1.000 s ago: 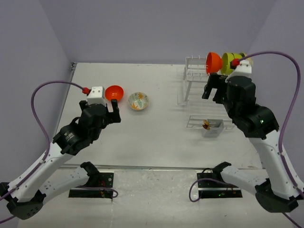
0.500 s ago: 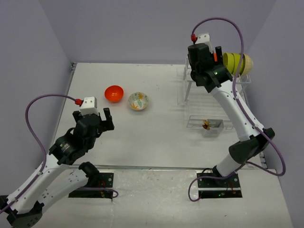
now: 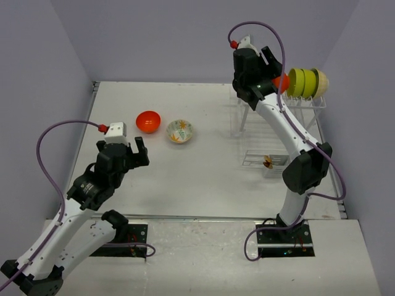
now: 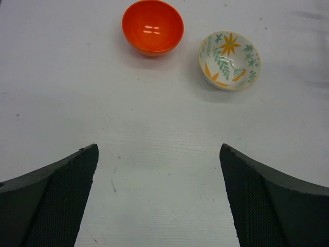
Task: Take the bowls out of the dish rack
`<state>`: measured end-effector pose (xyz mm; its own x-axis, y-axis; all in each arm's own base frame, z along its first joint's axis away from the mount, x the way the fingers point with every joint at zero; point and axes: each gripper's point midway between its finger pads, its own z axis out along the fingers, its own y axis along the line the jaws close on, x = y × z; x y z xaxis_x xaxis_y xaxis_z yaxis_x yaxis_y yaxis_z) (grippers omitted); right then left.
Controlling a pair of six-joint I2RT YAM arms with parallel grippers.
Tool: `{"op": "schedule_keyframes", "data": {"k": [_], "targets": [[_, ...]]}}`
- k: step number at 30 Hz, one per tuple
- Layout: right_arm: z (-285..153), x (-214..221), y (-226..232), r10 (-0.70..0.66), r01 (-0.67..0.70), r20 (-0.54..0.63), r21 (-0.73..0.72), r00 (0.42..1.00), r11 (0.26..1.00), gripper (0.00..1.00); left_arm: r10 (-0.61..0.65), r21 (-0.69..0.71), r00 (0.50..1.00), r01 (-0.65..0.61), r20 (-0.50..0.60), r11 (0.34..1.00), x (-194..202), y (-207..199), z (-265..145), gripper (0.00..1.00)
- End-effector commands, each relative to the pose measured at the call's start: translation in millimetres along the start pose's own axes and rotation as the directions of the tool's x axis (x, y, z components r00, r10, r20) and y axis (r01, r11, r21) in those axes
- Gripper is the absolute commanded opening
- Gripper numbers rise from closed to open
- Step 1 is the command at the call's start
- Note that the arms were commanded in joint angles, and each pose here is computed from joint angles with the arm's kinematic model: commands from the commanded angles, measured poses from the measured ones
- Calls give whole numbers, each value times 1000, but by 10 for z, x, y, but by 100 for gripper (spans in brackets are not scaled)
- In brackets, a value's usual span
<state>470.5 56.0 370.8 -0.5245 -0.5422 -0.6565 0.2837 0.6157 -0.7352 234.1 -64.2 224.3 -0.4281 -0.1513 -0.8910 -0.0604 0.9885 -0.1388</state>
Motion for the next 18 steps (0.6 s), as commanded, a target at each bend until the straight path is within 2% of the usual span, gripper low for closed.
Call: {"op": "schedule_keyframes", "data": {"k": [1,12,18], "targets": [[148,-37,-173,2,-2,-7,94,1000,996,68,-7,49,999,5,44,999,-94,-75,-11,100],[354,217,-30,-43,49,-41,152,998,987,64,10,89,1000,-12,26,996,-56,-152,9,100],[380,273,-54,-39,48,-45,198,998,979,47,6,93,1000,-9,30,996,-56,-153,1,100]]}}
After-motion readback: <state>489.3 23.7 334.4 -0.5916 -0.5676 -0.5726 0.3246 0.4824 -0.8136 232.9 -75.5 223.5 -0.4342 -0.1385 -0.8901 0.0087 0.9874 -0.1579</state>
